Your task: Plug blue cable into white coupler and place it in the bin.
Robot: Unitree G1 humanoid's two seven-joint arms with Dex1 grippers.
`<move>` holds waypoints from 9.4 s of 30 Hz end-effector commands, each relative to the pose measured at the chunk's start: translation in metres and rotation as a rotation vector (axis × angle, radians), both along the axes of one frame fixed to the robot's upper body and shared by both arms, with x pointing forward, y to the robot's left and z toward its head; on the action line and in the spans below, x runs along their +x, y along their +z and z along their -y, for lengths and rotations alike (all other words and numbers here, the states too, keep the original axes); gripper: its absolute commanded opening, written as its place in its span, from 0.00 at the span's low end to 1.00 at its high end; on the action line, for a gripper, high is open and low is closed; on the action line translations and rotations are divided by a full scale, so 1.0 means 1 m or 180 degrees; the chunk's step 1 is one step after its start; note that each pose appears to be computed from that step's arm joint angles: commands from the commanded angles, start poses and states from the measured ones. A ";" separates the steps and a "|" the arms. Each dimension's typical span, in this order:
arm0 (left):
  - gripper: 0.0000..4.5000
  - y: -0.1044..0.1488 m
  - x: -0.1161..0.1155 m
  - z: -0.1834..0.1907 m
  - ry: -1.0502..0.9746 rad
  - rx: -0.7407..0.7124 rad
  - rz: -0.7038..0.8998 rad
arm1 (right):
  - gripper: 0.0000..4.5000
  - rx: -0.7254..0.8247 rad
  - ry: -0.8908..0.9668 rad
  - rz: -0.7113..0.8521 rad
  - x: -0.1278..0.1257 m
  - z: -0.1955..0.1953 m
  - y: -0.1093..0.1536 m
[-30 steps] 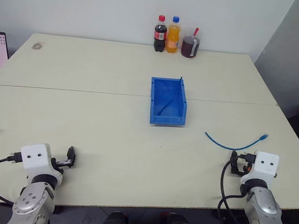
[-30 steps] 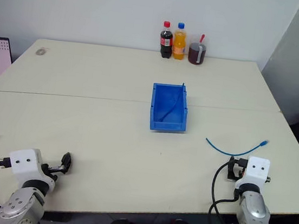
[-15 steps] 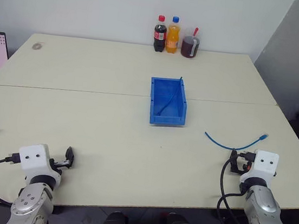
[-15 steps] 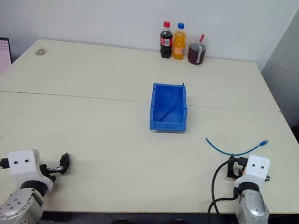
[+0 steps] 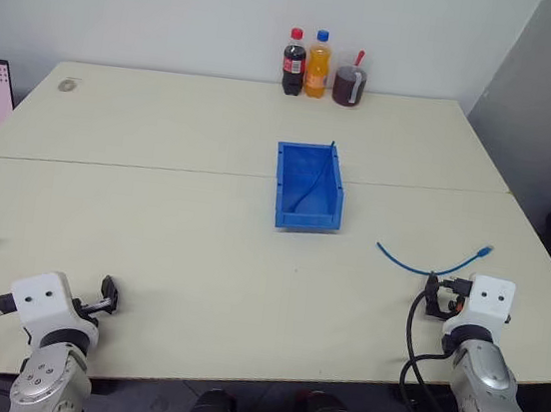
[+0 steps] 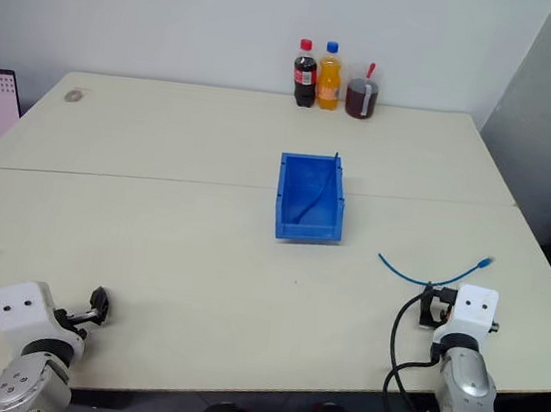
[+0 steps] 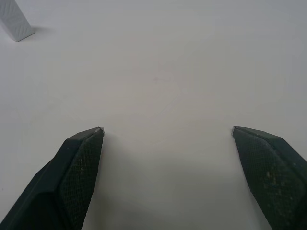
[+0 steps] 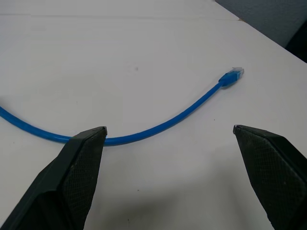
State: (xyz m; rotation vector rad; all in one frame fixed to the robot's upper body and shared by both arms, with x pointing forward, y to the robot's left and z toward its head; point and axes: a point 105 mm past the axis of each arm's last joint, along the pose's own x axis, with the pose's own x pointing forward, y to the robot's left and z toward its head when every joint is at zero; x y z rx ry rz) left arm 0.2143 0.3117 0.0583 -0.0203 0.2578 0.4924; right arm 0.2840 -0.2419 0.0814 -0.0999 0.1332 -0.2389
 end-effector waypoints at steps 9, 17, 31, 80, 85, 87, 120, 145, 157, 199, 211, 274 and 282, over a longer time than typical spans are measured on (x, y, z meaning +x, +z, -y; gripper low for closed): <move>1.00 0.113 0.109 0.149 -0.3551 0.0604 0.0642 | 1.00 0.0048 -0.0456 0.0124 0.023 0.022 0.033; 1.00 0.140 0.105 0.234 -0.5678 0.0985 0.0595 | 1.00 0.0162 -0.0694 -0.0097 0.040 0.038 0.022; 1.00 0.139 0.122 0.258 -0.6166 0.1199 0.0609 | 0.96 0.0751 -0.1128 -0.0335 0.055 0.047 -0.003; 1.00 0.058 -0.042 0.121 -0.3371 0.0391 -0.0114 | 0.01 0.0039 0.5587 -0.1086 0.032 -0.215 0.043; 1.00 0.049 -0.067 0.104 -0.2373 0.0273 -0.0094 | 0.01 -0.0164 0.5831 -0.1181 0.032 -0.254 0.029; 1.00 0.047 -0.075 0.104 -0.2171 0.0193 -0.0079 | 0.01 -0.0242 0.5923 -0.1271 0.029 -0.260 0.020; 1.00 0.026 0.028 0.102 -0.5362 0.0744 -0.1045 | 0.99 0.0727 0.4602 -0.0748 -0.013 -0.177 0.076; 0.58 -0.002 0.072 0.131 -0.6209 0.1058 -0.1008 | 1.00 0.0239 0.4158 -0.0642 -0.027 -0.147 0.063; 0.04 -0.006 0.083 0.125 -0.5954 0.0882 -0.1037 | 1.00 0.0383 0.3994 -0.0550 -0.013 -0.147 0.071; 0.04 0.111 0.029 0.214 -0.5395 -0.3237 -0.0739 | 1.00 0.2617 0.4581 -0.1074 -0.059 -0.177 0.088; 0.04 0.111 0.028 0.217 -0.5415 -0.3459 -0.0756 | 1.00 0.3032 0.4528 -0.0774 -0.045 -0.187 0.105; 1.00 0.037 0.045 0.136 -0.4613 0.0155 -0.1031 | 0.06 0.2890 0.4610 -0.0907 -0.029 -0.186 0.098; 1.00 0.033 0.059 0.049 -0.1611 0.0544 -0.0589 | 0.06 0.2850 0.4757 -0.1069 -0.024 -0.183 0.094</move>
